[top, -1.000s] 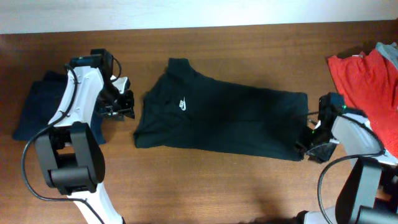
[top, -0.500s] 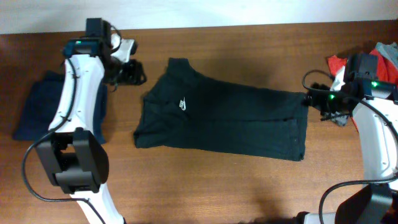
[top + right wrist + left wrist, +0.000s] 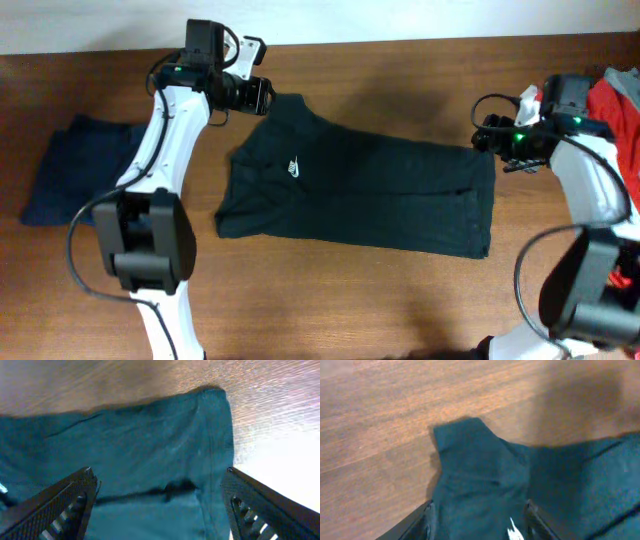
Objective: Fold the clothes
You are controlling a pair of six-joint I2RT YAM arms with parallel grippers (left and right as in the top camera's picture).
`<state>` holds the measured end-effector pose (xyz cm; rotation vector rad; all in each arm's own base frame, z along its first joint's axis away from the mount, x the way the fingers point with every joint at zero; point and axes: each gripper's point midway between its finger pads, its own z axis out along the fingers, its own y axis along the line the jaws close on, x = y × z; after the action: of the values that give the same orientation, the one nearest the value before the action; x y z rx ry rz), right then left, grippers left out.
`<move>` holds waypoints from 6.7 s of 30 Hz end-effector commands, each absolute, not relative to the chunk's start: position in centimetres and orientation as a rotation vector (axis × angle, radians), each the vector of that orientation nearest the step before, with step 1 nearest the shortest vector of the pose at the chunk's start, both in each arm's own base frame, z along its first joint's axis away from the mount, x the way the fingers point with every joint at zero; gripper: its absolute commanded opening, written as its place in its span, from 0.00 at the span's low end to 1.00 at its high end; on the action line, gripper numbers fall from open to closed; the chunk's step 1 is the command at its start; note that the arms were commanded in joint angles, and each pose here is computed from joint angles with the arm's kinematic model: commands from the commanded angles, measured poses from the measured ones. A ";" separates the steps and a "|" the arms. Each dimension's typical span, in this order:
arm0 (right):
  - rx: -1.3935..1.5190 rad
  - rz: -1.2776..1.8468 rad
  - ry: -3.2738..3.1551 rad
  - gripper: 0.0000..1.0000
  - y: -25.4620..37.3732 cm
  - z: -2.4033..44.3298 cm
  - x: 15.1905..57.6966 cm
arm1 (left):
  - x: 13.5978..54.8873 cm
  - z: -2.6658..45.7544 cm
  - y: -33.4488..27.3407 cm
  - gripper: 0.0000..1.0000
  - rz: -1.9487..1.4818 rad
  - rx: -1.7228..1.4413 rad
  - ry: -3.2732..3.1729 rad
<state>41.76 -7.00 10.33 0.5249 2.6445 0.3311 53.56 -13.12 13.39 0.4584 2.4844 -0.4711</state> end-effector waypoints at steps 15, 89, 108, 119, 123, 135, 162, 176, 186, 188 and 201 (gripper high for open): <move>0.554 0.380 2.763 0.79 -6.1 8.9 39.4 | 59.8 3.8 -15.7 0.56 -0.610 0.378 2.375; 0.612 0.410 2.892 0.67 -5.2 8.2 36.2 | 59.3 -2.7 -16.3 0.30 -0.436 0.513 2.624; 0.609 0.403 2.888 0.66 -5.3 8.2 36.3 | 58.1 10.5 -14.5 0.00 -0.246 0.564 2.620; 0.587 0.384 2.835 0.67 -5.8 8.5 37.7 | 51.6 13.8 -13.9 0.00 -0.306 0.584 2.780; 0.597 0.272 2.819 0.67 -7.4 8.3 38.0 | 50.9 14.2 -15.1 0.00 -0.423 0.598 2.778; 0.674 0.401 2.715 0.76 -9.3 9.1 38.9 | 50.4 18.3 -15.3 0.00 -0.338 0.599 2.705; 0.702 0.417 2.771 0.76 -8.8 8.7 37.5 | 40.9 10.0 -13.7 0.01 -0.186 0.642 3.220; 0.682 0.405 2.732 0.77 -9.1 9.0 38.5 | 36.1 9.1 -11.7 0.00 -0.136 0.653 3.372; 0.597 0.362 2.619 0.86 -10.3 9.9 41.4 | 34.4 7.5 -10.6 0.01 -0.095 0.657 3.460; 0.586 0.358 2.611 0.86 -10.4 9.6 41.8 | 34.3 7.5 -10.3 0.01 -0.069 0.661 3.463; 0.512 0.504 2.618 0.74 -9.5 3.3 44.8 | 34.6 7.4 -10.1 0.01 -0.054 0.657 3.454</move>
<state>44.25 -10.44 4.46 0.5426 2.6149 0.4203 34.43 -10.62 6.72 0.6849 3.4701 -0.0777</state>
